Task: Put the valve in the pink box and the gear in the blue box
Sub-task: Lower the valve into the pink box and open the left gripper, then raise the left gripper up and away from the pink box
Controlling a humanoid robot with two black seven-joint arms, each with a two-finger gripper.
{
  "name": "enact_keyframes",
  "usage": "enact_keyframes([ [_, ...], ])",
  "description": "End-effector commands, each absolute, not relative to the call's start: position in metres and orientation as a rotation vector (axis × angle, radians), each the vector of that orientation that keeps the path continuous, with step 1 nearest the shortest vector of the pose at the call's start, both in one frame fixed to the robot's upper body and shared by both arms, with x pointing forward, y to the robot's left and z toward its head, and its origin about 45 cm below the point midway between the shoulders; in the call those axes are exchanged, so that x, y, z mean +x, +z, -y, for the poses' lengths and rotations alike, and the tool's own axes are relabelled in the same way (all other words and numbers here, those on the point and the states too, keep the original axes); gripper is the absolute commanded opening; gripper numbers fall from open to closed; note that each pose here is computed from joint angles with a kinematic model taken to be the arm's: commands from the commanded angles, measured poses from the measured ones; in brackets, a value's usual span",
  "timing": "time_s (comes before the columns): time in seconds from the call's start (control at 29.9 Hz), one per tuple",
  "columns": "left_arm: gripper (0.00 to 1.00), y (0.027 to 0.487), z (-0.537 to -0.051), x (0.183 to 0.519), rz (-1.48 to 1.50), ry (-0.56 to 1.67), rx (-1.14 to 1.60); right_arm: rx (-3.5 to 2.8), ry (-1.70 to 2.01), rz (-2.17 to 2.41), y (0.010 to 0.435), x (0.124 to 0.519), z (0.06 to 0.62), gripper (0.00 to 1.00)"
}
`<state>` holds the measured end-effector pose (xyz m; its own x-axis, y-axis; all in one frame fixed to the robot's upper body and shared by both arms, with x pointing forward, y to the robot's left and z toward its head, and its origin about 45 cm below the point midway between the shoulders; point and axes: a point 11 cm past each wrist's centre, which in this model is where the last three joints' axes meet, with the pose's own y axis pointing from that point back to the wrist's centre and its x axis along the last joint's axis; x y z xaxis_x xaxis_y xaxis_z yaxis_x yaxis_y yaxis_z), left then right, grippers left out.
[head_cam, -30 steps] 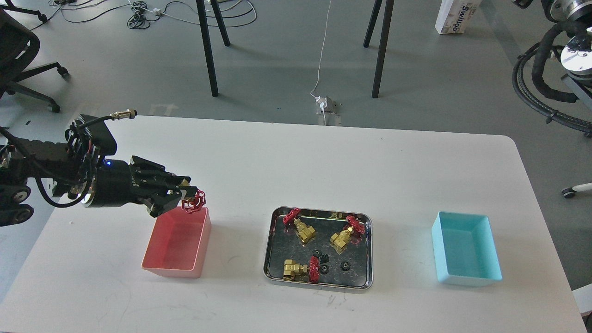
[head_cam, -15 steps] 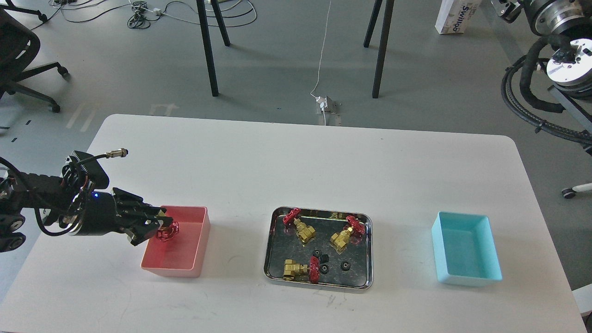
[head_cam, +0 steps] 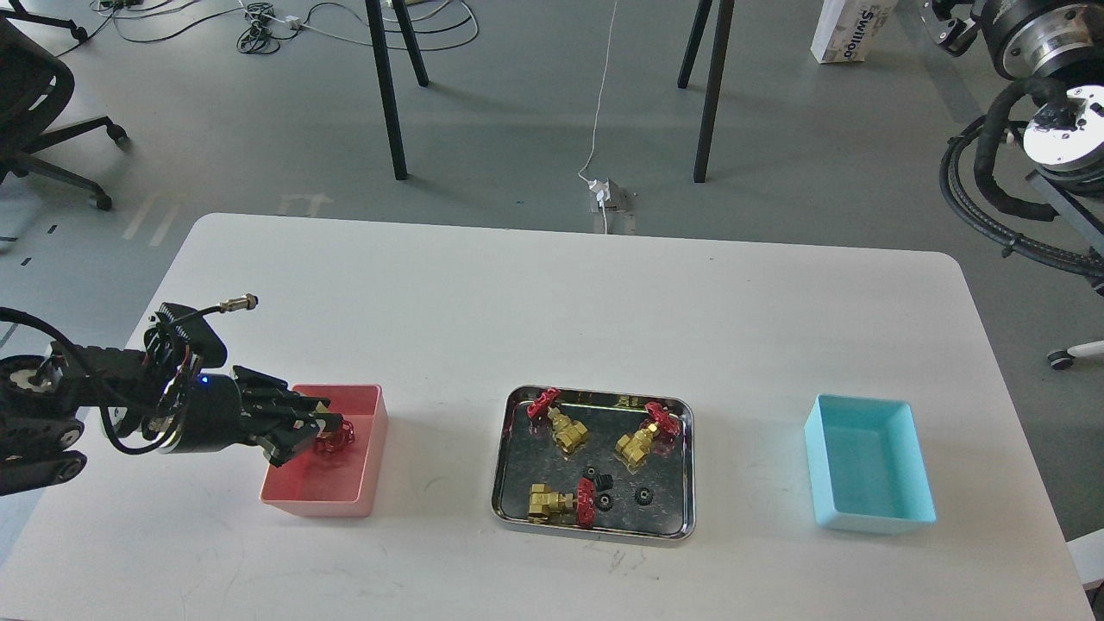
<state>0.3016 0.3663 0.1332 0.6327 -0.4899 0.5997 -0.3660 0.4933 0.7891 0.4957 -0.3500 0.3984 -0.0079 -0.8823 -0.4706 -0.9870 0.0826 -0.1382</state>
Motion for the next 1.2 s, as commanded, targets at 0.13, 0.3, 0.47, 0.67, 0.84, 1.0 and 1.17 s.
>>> enact_keyframes([
  [0.13,0.09,0.125,-0.364,0.302,0.93,-0.105,1.1,-1.84,0.323,-1.932,0.398,0.496,0.35,0.99],
  [0.3,0.19,0.125,-0.364,0.302,0.93,-0.105,1.1,-1.839,0.323,-1.932,0.397,0.496,0.35,0.99],
  [0.47,0.36,0.124,-0.364,0.302,0.928,-0.104,1.1,-1.839,0.327,-1.937,0.395,0.495,0.352,0.99],
  [0.67,0.46,0.125,-0.36,0.302,0.93,-0.103,1.087,-1.838,0.328,-1.94,0.394,0.495,0.352,0.99],
  [0.84,0.59,0.138,-0.349,0.315,0.958,-0.03,1.051,-1.839,0.331,-1.943,0.392,0.494,0.353,0.99],
  [1.0,0.71,0.161,-0.349,0.324,0.922,0.058,1.03,-1.837,0.332,-1.943,0.391,0.494,0.353,0.99],
  [1.17,0.73,0.201,-0.35,0.332,0.844,0.135,1.005,-1.846,0.335,-1.934,0.39,0.495,0.349,0.99],
])
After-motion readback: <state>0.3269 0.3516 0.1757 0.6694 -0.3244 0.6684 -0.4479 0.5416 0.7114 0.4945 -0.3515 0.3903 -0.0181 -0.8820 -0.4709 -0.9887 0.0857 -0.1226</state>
